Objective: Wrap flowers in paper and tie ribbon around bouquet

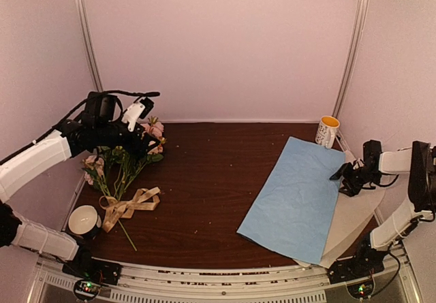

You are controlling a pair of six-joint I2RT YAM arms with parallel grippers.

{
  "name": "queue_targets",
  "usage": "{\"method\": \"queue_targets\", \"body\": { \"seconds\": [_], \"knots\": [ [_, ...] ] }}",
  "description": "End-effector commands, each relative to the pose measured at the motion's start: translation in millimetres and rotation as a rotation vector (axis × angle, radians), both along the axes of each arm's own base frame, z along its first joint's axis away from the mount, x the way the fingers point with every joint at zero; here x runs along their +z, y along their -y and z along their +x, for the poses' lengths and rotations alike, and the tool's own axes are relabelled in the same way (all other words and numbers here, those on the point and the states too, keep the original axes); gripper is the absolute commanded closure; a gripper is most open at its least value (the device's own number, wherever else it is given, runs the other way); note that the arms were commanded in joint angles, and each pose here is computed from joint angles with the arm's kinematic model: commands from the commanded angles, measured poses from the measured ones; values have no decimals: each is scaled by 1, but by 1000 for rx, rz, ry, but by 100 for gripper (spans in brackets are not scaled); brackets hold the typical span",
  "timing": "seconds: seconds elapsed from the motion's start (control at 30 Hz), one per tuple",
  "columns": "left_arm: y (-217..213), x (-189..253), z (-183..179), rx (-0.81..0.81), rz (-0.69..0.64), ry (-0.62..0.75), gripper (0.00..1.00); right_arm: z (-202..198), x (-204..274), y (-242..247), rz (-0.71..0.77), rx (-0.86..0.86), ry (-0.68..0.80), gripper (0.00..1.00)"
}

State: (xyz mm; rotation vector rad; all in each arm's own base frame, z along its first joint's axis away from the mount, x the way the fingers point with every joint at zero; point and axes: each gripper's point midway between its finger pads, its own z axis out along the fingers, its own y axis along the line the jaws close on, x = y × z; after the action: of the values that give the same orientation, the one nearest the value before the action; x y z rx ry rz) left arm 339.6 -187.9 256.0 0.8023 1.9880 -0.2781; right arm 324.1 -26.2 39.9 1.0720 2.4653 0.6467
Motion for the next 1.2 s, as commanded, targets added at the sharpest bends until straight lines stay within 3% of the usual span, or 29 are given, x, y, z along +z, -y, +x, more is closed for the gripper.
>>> {"method": "queue_targets", "body": {
  "seconds": [0.0, 0.23, 0.47, 0.67, 1.0, 1.17],
  "knots": [
    [45, -17, -18, -218, 9, -15, 21, 14, 3, -25, 65, 66, 64, 40],
    [123, -77, -58, -482, 76, -169, 22, 26, 12, -76, 114, 187, 130, 45],
    [168, -140, -56, -545, 139, -311, 25, 33, 20, -139, 178, 299, 203, 51],
    [189, -184, -52, -563, 223, -356, 28, 34, 11, -184, 224, 387, 182, 51],
    [188, -224, -46, -547, 293, -394, 30, 24, 42, -267, 308, 597, 280, 74],
    [188, -224, -45, -550, 291, -384, 30, 20, 50, -298, 325, 668, 289, 76]
  ]
}}
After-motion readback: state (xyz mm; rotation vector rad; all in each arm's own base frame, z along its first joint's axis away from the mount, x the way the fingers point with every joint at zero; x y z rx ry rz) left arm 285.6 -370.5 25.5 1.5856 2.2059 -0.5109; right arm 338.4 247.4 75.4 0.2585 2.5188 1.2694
